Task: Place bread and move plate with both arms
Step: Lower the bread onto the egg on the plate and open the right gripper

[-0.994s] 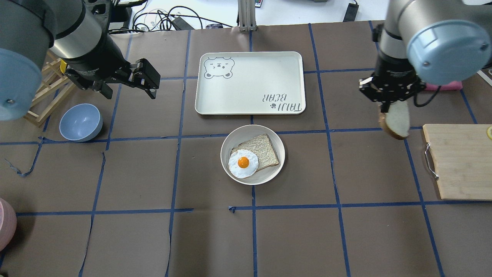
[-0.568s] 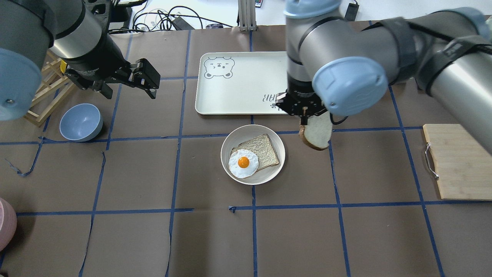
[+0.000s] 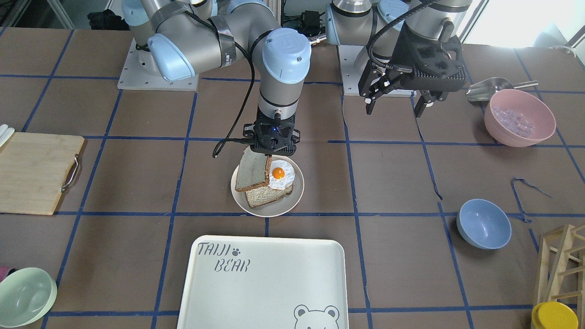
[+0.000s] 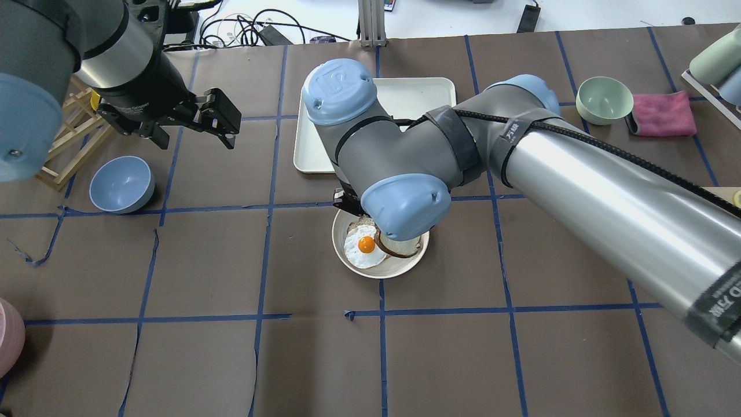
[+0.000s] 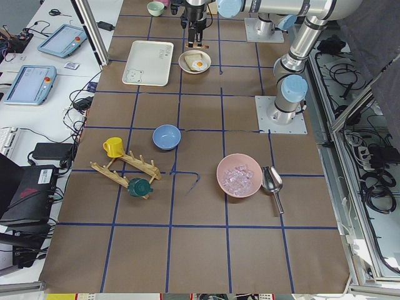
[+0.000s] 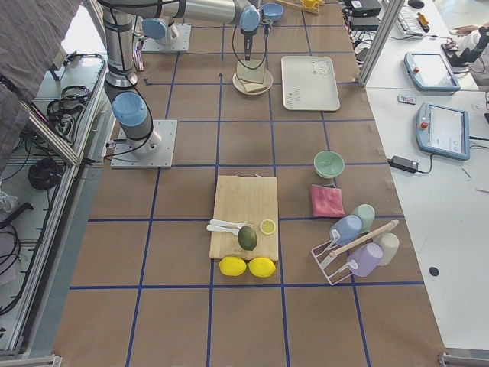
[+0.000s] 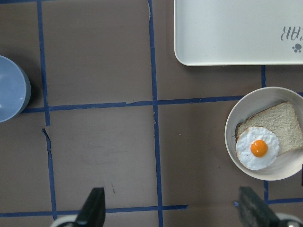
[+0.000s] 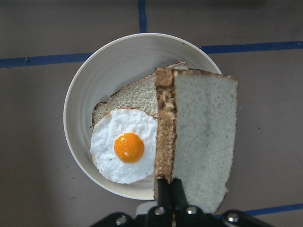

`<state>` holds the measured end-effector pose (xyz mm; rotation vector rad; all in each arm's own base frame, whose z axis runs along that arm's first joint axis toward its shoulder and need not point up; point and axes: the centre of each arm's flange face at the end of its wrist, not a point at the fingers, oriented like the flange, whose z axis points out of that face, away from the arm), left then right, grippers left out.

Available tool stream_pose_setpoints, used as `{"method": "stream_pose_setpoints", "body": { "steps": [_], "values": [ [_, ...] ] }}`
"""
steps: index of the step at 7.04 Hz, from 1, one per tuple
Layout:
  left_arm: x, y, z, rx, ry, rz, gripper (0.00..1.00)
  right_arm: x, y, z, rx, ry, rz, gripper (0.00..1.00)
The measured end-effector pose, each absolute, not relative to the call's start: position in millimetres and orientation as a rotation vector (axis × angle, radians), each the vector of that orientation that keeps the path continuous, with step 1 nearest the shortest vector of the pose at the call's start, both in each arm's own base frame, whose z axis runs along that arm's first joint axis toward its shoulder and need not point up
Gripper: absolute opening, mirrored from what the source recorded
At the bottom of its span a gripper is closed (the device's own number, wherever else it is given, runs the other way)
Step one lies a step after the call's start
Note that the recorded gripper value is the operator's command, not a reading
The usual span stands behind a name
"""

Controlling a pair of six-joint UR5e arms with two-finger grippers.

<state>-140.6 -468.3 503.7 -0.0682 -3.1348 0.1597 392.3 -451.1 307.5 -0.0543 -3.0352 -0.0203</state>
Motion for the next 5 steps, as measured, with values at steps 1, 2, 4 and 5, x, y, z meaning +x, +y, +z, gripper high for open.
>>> {"method": "stream_pose_setpoints", "body": {
  "steps": [1,2,4,5],
  "values": [
    [-140.6,-468.2,503.7,-0.068,-3.135,0.159,1.0,395.0,-454.2,299.7,-0.016,-3.043,-0.001,0.0],
    [-140.6,-468.2,503.3,-0.068,-3.135,0.158,1.0,397.9,-458.3,290.3,0.002,-3.051,0.021,0.0],
    [-140.5,-468.1,503.1,-0.068,-3.136,0.158,1.0,402.6,-456.0,272.6,0.029,-3.052,0.028,0.0],
    [-140.5,-468.1,502.7,-0.068,-3.137,0.156,1.0,404.8,-453.4,268.2,0.067,-3.046,0.032,0.0]
  ]
}}
